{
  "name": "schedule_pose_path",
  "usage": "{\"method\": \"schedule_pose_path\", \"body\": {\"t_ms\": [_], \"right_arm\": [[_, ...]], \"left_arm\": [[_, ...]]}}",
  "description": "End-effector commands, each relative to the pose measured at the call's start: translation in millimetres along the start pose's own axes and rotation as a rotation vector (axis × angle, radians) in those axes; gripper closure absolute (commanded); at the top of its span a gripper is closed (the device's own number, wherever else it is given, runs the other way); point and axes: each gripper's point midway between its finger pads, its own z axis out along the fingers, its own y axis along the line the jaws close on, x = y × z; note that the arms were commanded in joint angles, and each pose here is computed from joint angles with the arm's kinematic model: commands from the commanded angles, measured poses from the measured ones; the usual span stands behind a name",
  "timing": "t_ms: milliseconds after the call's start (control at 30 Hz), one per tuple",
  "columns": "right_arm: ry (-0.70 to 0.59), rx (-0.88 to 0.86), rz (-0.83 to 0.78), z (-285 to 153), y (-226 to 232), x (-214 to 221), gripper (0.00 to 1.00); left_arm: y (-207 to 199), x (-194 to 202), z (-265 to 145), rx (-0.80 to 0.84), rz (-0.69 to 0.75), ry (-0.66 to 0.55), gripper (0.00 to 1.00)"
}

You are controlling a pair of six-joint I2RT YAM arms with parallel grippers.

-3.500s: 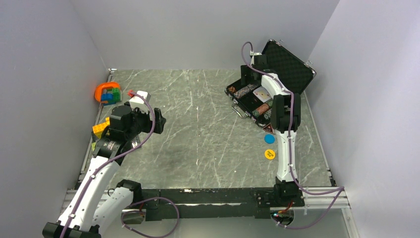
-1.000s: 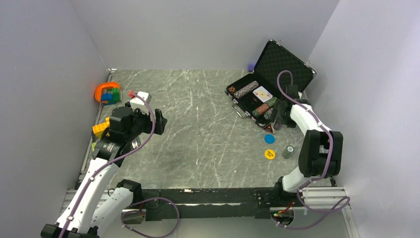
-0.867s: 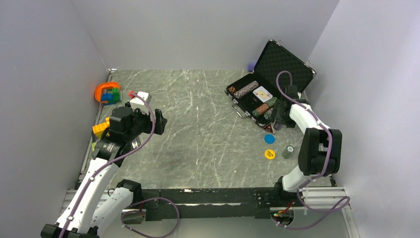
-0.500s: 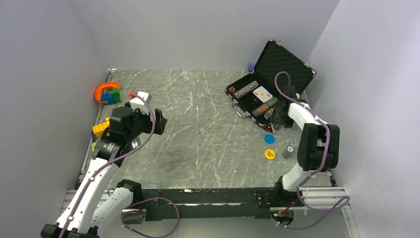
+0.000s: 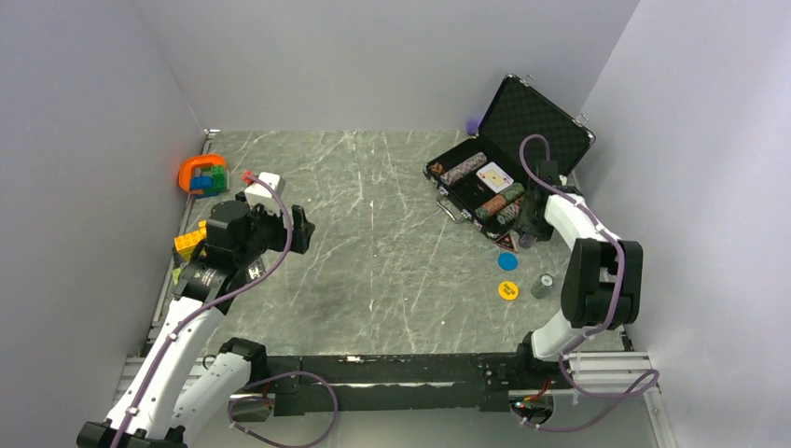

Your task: Pack up texas hold em set

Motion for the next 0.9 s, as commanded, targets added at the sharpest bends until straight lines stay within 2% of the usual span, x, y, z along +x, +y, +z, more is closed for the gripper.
{"method": "schedule_pose_path", "body": {"t_ms": [0,167,233,533,700,867], "right_arm": [[-0.194,0.008,0.069,-55.5,-9.3,-42.6,1.0],[-0.355,-0.08,0.092,-98.4,11.0,-74.1,1.0],[-0.425,-0.117,0.055,-113.9,37.2,-86.0,1.0],[-0.652,-0.084,-0.151,-146.7,140.2,-135.3,1.0],[-0.726,-0.068,-0.302,-144.7,195.1,-155.4,1.0],[-0.741,0.009,-0.425,-114.0,227.6,-172.8,1.0]], "left_arm": [[-3.9,-16.0,-4.3,0.013,0.01,-0.044,0.02],[-4.3,-15.0,-3.1,0.016,0.007,-0.039,0.02],[-4.3,-15.7,-3.2,0.015,0.009,-0.041,0.02],[-2.5,-12.6,-1.0,0.007,0.011,-0.028,0.02],[-2.5,-11.7,0.3,0.009,0.01,-0.022,0.02],[-1.9,-10.9,1.1,0.005,0.011,-0.016,0.02]]}}
